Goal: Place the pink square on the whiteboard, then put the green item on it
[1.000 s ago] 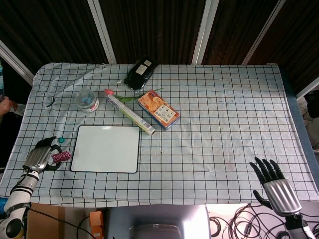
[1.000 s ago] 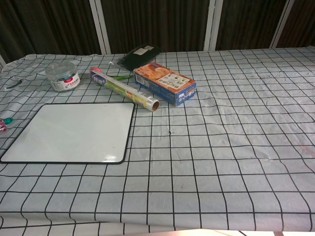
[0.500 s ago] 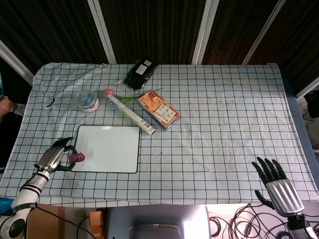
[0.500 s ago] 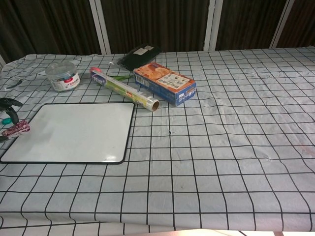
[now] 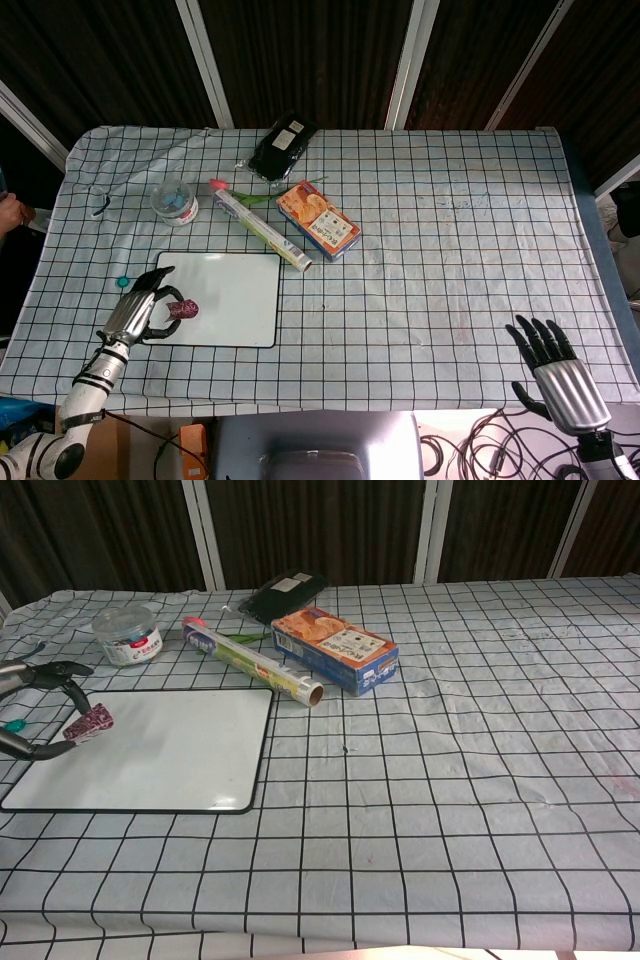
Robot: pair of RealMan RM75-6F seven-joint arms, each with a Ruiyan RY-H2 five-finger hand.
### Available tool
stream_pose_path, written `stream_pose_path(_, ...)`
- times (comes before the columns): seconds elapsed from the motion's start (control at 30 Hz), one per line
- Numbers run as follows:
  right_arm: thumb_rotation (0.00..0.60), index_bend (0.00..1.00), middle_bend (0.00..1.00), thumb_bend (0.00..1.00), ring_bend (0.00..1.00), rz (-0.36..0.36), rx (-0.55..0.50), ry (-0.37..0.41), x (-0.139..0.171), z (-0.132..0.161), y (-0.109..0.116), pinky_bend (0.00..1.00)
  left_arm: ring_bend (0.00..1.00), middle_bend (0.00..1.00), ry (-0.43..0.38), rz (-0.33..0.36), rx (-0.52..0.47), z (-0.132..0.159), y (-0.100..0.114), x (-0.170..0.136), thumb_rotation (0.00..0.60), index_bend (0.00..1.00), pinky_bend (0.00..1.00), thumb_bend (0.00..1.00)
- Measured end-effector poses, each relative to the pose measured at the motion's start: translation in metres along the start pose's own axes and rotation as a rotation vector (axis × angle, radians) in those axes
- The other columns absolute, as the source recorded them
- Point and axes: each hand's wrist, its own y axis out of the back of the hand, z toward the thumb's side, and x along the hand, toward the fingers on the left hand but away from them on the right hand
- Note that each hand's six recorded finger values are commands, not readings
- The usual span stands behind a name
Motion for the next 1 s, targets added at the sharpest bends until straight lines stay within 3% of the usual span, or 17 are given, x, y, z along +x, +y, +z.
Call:
stream_pose_path(0.43,0.6,0.0,0.0,0.25,0.0,-0.001,-0.002,-0.004,0.0,-0.002,0.001,0.05,0.0,0.06,-0.055,0.001,0.044,0.016,-0.036,0.016,0.6,0.36,0.0,0.33)
stream_pose_path(0.67,0.6,0.0,0.0,0.25,0.0,-0.006,-0.005,-0.007,0.001,-0.003,0.002,0.05,0.0,0.05,-0.05,-0.034,0.058,0.016,-0.044,0.018,0.6,0.16,0.0,0.33)
stream_pose_path(1.0,0.6,0.0,0.0,0.25,0.0,-0.008,-0.004,-0.007,0.002,-0.003,0.002,0.05,0.0,0.04,-0.054,-0.044,0.068,0.013,-0.04,0.015,0.6,0.11,0.0,0.33)
